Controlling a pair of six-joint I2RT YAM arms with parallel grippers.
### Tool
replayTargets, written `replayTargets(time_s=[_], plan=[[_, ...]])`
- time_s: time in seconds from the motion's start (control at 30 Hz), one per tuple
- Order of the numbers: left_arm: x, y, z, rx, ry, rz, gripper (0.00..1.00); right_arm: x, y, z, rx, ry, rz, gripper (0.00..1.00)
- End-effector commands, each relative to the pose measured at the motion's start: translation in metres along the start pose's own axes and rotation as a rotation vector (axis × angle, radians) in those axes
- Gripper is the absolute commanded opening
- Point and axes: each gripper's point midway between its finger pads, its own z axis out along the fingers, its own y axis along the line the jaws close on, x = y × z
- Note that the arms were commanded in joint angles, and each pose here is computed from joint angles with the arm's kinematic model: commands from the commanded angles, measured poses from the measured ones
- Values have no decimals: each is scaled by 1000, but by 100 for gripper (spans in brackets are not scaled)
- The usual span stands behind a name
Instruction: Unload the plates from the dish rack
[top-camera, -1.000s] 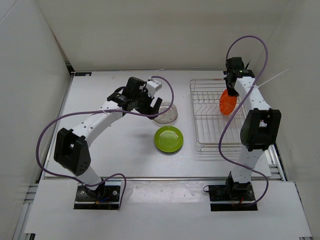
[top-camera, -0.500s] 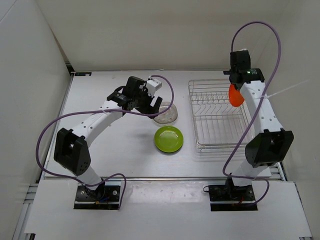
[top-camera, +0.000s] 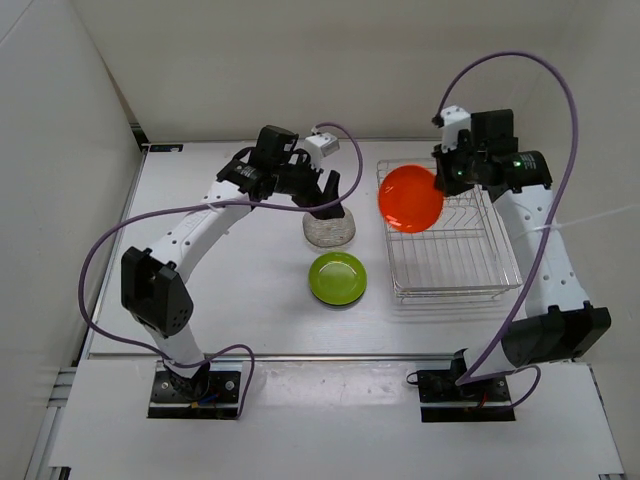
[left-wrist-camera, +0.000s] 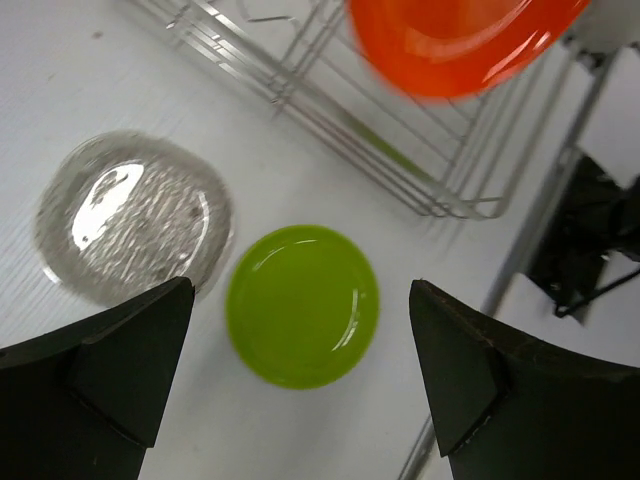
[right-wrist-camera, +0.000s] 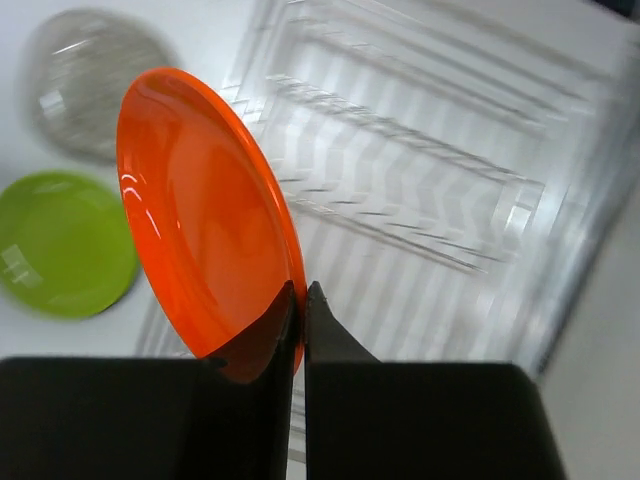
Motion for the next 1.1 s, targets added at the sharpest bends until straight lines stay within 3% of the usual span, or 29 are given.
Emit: replayTargets(time_s=[0.0,0.23,0.4,0.43,0.5,0.53,0.7,0.73,0.77,0.87,0.9,1.0,1.07], plan=[[-17,-44,-5,228,-15,-20,100,8,79,1,-401,8,-36,0],[-9,-51,21,259,39,-29,97,4,130,-12,-678,21,-43,0],[-9,-49,22,249,39,-28,89,3,131,-12,-692,21,-48,0],[-9,-49,22,249,38,-19,78,4,129,-11,-679,25,-49,0],[-9,-47,22,240,38,-19,75,8,130,-7,-681,36,-45,0],[-11,-49,19,239,31,-14,66,9,129,-6,-671,39,-46,0],[-14,-50,13,229,19,-6,51,14,128,0,-650,61,-44,0],[-16,-50,13,229,12,0,44,15,127,0,-641,63,-45,0],[-18,-50,11,217,4,5,29,15,130,0,-647,64,-51,0],[-18,-48,11,206,5,-6,11,15,129,1,-639,67,-52,0],[-18,-48,11,206,5,-6,11,18,133,1,-647,76,-56,0],[-12,-47,11,197,15,-12,11,21,133,3,-649,85,-53,13],[-10,-46,10,186,18,-14,11,21,133,3,-649,85,-53,33]])
